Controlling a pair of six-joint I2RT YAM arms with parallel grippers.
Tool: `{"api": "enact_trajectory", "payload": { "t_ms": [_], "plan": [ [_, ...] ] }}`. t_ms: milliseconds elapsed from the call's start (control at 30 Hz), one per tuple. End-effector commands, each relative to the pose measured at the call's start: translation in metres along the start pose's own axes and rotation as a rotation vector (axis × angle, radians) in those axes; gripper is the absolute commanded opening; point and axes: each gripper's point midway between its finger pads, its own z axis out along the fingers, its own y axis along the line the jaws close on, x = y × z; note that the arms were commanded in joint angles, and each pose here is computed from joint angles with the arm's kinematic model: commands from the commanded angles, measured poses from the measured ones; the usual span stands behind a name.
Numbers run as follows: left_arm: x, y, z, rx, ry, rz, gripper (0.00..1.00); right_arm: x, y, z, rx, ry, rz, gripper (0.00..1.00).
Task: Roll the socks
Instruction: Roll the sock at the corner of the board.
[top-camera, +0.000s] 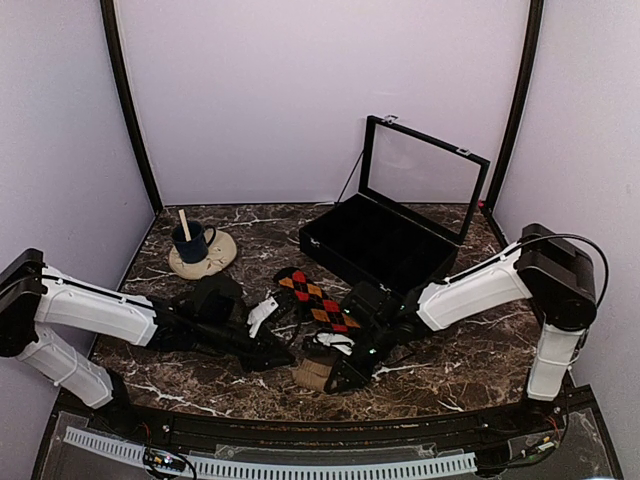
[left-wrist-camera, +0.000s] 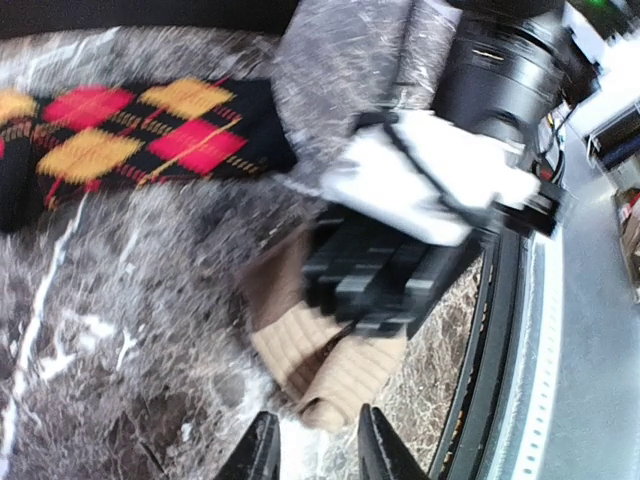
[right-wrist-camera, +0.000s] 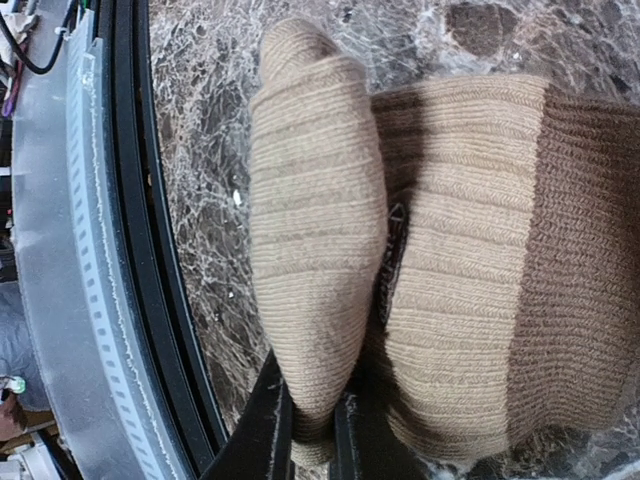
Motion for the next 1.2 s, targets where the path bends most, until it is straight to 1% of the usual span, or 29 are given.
{"api": "enact_trajectory", "payload": {
  "t_ms": [0, 100, 233, 567, 767, 933, 1167],
  "plan": [
    [-0.009, -0.007, -0.003, -0.104, -0.087, 0.233, 0.29, 0.035, -0.005, 0.011, -0.055, 0.121, 0.116, 0.00],
    [-0.006, -0.013, -0.003, -0.133, -0.090, 0.339, 0.29, 0.035, -0.005, 0.010, -0.083, 0.138, 0.132, 0.00],
    [0.002, -0.014, 0.004, -0.162, -0.035, 0.426, 0.30, 0.034, -0.005, 0.008, -0.101, 0.149, 0.143, 0.00],
    [0.020, -0.037, 0.027, -0.106, 0.067, 0.616, 0.32, 0.035, -0.005, 0.005, -0.136, 0.171, 0.166, 0.00],
    [0.025, -0.048, 0.037, -0.068, 0.107, 0.673, 0.32, 0.034, -0.005, 0.003, -0.143, 0.183, 0.164, 0.00],
    [0.034, -0.048, 0.044, -0.063, 0.150, 0.708, 0.33, 0.032, -0.004, 0.001, -0.150, 0.182, 0.162, 0.00],
    [0.040, -0.041, 0.051, -0.089, 0.181, 0.731, 0.34, 0.034, -0.004, 0.001, -0.158, 0.185, 0.162, 0.00]
  ]
}}
